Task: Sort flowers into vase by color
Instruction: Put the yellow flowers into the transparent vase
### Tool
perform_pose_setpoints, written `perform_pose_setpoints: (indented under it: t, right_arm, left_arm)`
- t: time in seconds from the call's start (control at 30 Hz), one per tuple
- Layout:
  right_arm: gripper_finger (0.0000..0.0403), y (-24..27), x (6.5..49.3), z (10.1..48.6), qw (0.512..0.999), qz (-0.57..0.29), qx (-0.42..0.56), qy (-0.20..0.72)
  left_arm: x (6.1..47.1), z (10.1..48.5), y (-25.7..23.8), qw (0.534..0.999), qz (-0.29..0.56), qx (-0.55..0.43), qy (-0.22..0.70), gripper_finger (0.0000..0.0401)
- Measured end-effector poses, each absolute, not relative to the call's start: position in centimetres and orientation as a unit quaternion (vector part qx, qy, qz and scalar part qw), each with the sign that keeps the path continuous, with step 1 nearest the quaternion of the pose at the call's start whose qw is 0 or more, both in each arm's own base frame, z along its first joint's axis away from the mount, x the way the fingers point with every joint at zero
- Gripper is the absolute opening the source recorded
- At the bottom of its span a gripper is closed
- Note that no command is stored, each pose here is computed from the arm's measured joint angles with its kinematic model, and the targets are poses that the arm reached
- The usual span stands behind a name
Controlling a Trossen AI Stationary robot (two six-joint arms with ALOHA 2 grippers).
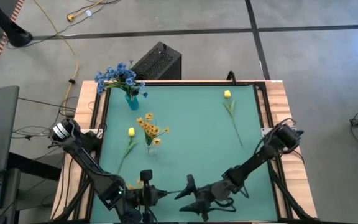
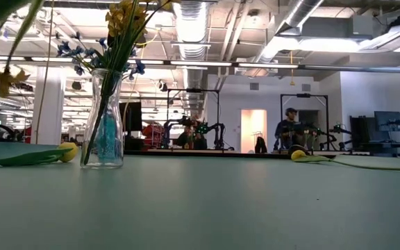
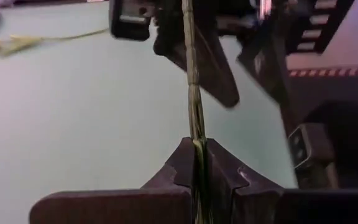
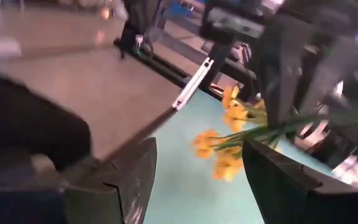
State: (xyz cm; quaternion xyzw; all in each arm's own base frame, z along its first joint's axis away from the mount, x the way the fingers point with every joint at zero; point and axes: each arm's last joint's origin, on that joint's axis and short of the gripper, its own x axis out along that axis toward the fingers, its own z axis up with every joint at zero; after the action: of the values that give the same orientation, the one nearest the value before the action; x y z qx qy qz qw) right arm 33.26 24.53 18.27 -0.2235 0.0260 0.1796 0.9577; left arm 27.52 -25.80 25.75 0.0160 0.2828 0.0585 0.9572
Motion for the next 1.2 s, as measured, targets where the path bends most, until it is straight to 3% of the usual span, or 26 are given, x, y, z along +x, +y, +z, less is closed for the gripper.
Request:
perform_pose_setpoints:
  t: [0.13,0.33,0.5,1.03,1.2]
  right_arm:
    - [0.0264,26.6,33.0,19.2,0.918,0.165,-0.355,0.062]
    - [0.0264,28.9,30.8,19.5,0.840,0.063,-0.520,0.140]
    - [0.0264,29.5,29.8,19.6,0.748,0.018,-0.646,0.150]
    - [0.0262,24.7,33.5,19.6,0.702,-0.074,-0.673,0.221]
    - [0.0219,24.6,33.6,19.6,0.701,-0.075,-0.673,0.223]
  left_arm:
    - [27.7,25.8,-25.5,0.954,0.085,-0.060,0.280,0.0000]
    - [28.3,25.6,-24.2,0.934,0.121,-0.126,0.311,0.0001]
    - [29.5,25.3,-22.7,0.904,0.115,-0.201,0.359,0.0017]
    - [30.4,25.2,-21.6,0.898,0.112,-0.204,0.373,0.0010]
    - [30.4,25.2,-21.6,0.898,0.110,-0.202,0.375,0.0011]
